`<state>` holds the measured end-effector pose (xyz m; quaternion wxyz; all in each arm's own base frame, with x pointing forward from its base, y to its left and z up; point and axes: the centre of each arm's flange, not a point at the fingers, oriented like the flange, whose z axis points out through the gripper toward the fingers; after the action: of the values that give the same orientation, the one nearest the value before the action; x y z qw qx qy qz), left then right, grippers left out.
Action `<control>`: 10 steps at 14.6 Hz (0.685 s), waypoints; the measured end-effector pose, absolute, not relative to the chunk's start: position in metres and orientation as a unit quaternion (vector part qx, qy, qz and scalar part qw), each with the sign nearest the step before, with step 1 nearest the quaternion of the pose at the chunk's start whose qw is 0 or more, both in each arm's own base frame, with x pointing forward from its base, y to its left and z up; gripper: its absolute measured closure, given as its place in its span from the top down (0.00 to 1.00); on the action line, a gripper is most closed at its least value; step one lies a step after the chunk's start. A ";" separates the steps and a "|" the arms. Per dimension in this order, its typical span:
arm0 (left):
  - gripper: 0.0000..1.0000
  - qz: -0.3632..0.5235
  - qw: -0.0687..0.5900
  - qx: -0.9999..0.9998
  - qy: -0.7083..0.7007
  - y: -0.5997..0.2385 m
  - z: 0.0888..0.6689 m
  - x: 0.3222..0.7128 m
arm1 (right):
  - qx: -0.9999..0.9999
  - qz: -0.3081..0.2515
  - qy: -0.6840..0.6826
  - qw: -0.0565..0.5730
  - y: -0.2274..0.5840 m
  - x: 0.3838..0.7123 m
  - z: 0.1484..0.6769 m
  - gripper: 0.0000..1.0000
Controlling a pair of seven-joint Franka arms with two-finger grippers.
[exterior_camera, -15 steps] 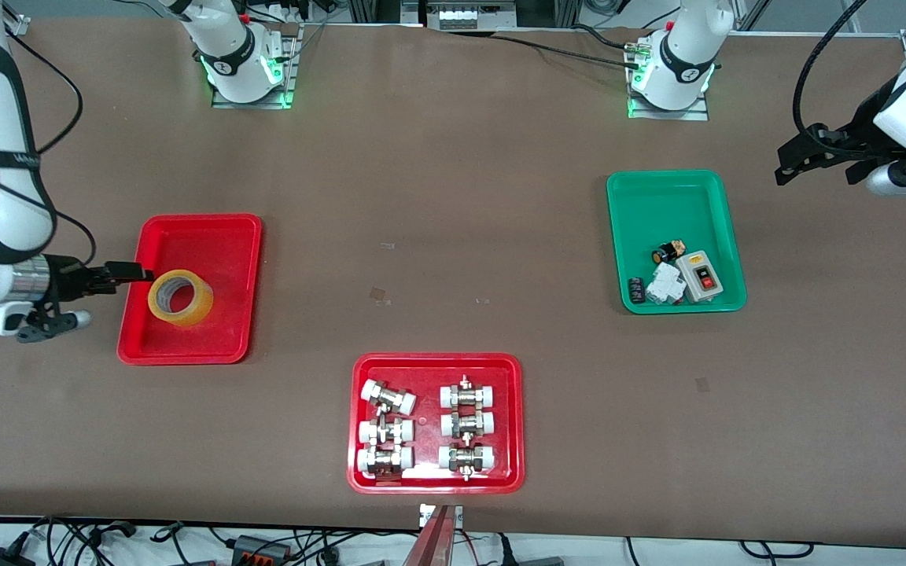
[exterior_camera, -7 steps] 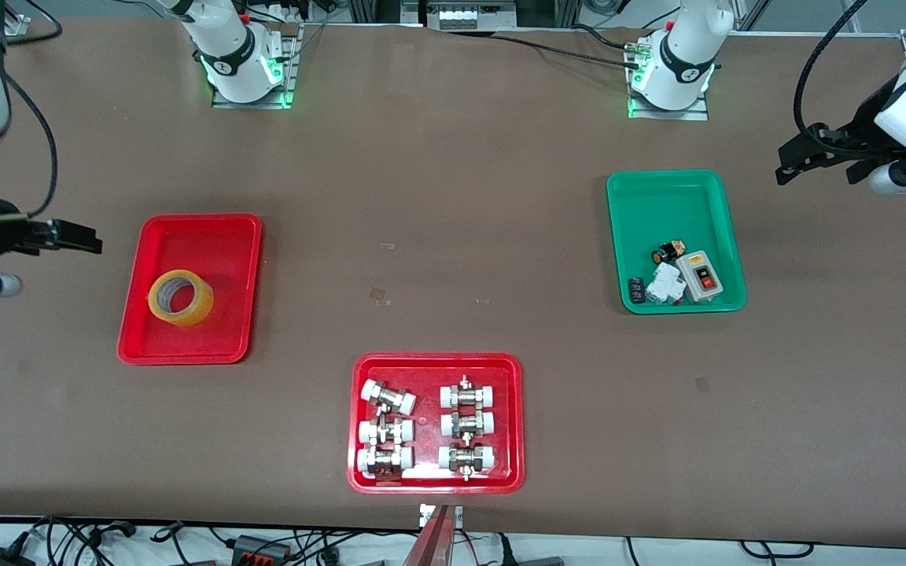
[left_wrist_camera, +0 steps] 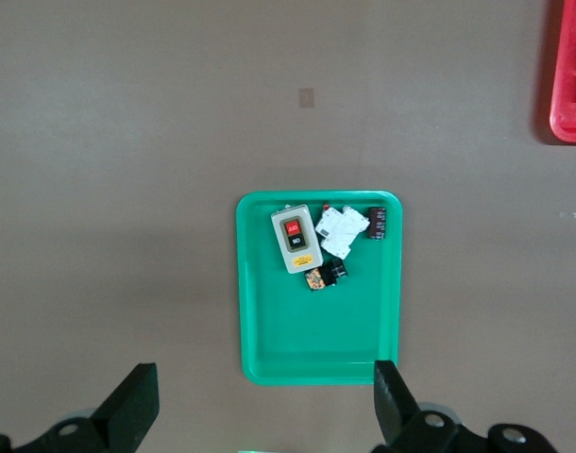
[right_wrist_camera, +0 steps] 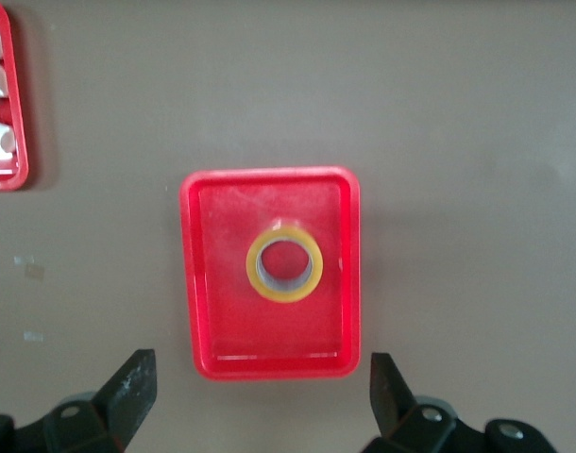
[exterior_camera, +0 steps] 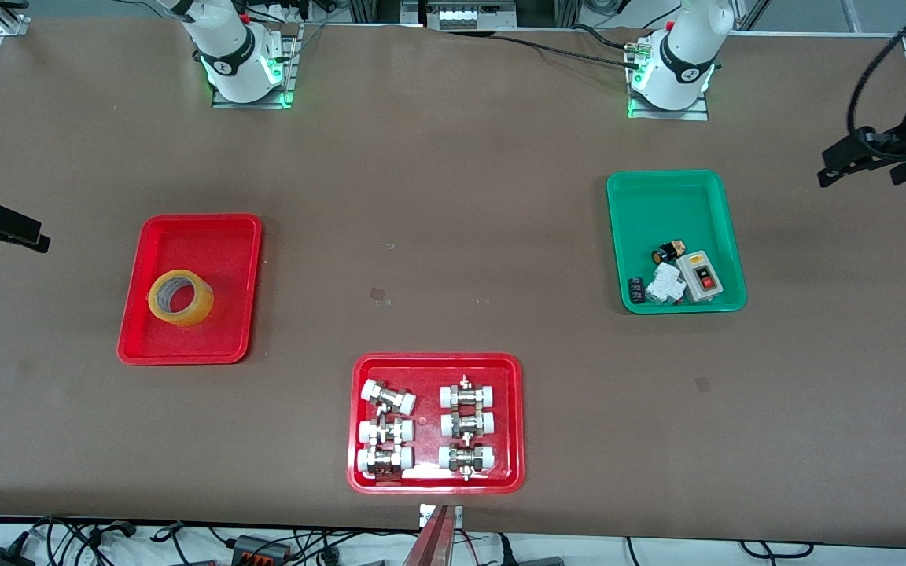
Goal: Left arm passes tape to right arm into tray
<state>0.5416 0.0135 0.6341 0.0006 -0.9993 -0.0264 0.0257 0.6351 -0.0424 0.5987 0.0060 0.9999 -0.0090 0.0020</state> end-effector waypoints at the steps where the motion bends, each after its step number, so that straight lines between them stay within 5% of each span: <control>1: 1.00 0.026 0.001 -0.999 -0.026 0.015 0.634 0.542 | 1.000 0.016 -0.009 0.007 -0.042 0.640 0.598 1.00; 10: 1.00 0.027 0.001 -0.999 -0.024 0.012 0.633 0.542 | 0.999 0.051 -0.007 0.010 -0.040 0.637 0.604 1.00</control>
<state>0.5415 0.0123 0.6334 0.0006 -0.9994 -0.0239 0.0265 0.6374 -0.0402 0.6045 0.0099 0.9986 -0.0071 0.0514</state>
